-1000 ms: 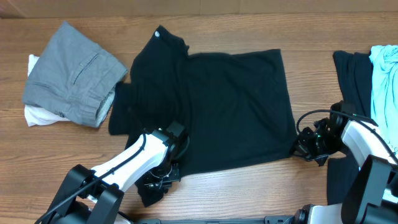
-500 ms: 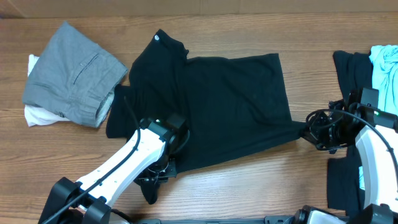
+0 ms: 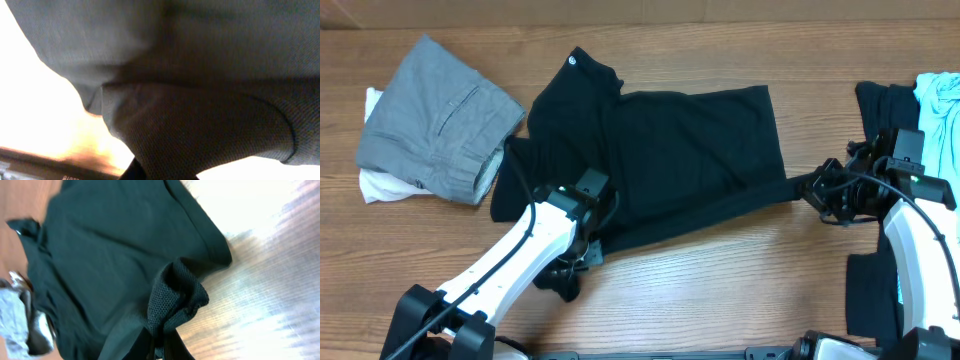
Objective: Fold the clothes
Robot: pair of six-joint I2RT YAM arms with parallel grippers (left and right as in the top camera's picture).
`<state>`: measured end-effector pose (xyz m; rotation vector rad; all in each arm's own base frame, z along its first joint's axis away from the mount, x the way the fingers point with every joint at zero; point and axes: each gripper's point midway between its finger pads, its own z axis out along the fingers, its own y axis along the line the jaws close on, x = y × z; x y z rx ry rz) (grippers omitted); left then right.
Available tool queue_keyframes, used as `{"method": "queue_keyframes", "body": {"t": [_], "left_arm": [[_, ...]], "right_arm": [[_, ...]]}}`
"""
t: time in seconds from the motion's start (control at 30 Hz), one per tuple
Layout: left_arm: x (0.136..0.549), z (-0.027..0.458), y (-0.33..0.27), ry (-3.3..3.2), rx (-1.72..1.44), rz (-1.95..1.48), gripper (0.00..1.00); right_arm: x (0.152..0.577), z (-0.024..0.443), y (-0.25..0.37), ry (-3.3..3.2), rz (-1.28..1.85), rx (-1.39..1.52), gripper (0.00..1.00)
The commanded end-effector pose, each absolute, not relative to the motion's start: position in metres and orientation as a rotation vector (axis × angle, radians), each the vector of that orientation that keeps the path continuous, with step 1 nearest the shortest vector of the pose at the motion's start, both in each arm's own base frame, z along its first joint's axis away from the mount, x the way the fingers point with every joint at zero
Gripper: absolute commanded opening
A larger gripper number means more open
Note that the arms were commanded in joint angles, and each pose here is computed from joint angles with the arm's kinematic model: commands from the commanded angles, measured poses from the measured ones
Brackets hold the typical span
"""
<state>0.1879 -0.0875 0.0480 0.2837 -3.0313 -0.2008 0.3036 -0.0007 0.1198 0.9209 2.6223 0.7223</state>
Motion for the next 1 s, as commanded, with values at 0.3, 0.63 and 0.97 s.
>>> {"method": "queue_keyframes", "body": {"t": [0.3,0.63,0.97], "left_arm": [[0.278,0.063,-0.064,-3.345,0.208,-0.147,0.1],[0.338,0.08,-0.058,-3.574,0.081,-0.042,0.25],[0.351,0.085,-0.05,-3.624,0.12,-0.041,0.5]], "right_arm": [[0.352,0.098,-0.01,2.529,0.705,1.034,0.04],[0.375,0.087,-0.01,2.486,0.612,1.024,0.04],[0.386,0.091,-0.014,2.455,0.53,0.953,0.79]]}}
